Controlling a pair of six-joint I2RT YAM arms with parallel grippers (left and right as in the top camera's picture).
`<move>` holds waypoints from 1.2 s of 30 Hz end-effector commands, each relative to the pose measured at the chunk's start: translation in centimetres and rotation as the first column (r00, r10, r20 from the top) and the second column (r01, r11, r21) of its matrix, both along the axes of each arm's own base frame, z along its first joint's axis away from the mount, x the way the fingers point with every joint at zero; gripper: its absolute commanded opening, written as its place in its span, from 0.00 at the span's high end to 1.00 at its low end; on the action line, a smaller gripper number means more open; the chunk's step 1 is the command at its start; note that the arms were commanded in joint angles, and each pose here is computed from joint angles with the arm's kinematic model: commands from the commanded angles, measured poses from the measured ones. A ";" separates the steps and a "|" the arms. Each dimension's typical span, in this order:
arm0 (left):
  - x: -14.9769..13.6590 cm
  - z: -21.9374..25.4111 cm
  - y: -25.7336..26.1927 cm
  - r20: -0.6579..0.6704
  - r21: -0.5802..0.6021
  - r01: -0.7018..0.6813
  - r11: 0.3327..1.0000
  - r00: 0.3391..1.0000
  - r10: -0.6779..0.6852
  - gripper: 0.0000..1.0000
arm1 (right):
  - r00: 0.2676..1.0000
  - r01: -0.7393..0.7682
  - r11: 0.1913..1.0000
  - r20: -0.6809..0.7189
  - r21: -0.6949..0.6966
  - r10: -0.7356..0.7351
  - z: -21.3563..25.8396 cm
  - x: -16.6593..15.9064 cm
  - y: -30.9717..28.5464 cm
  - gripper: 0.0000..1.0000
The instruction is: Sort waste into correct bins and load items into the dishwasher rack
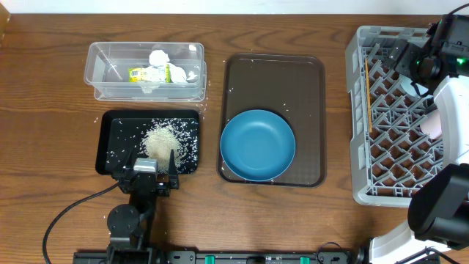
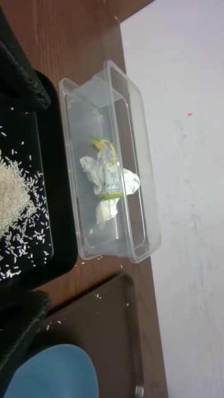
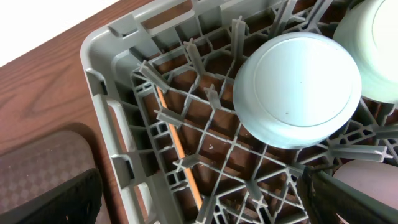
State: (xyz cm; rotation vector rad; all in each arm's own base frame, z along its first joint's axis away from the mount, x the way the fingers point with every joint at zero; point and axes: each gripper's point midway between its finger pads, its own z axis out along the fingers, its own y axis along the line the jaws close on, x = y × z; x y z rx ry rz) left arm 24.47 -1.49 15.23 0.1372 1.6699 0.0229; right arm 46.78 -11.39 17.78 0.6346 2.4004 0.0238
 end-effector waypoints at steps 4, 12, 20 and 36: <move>-0.1 -1.5 0.1 -0.047 0.018 0.001 1.000 0.999 -0.001 0.07 | 0.998 0.015 1.000 0.065 -0.017 -0.014 4.2 -1.7 0.0 0.01; -0.1 -1.5 0.1 -0.047 0.018 0.001 1.000 0.999 -0.001 0.07 | 0.963 0.022 0.998 0.270 -0.066 -0.004 14.2 -6.2 1.2 0.01; -0.1 -1.5 0.1 -0.047 0.018 0.001 1.000 0.999 -0.001 0.07 | 0.911 -0.041 0.992 0.403 -0.118 0.086 20.6 -10.7 4.8 0.01; -0.1 -1.5 0.1 -0.047 0.018 0.001 1.000 0.999 -0.001 0.07 | 0.893 -0.233 0.960 0.357 -0.156 0.275 12.3 -12.9 11.5 0.01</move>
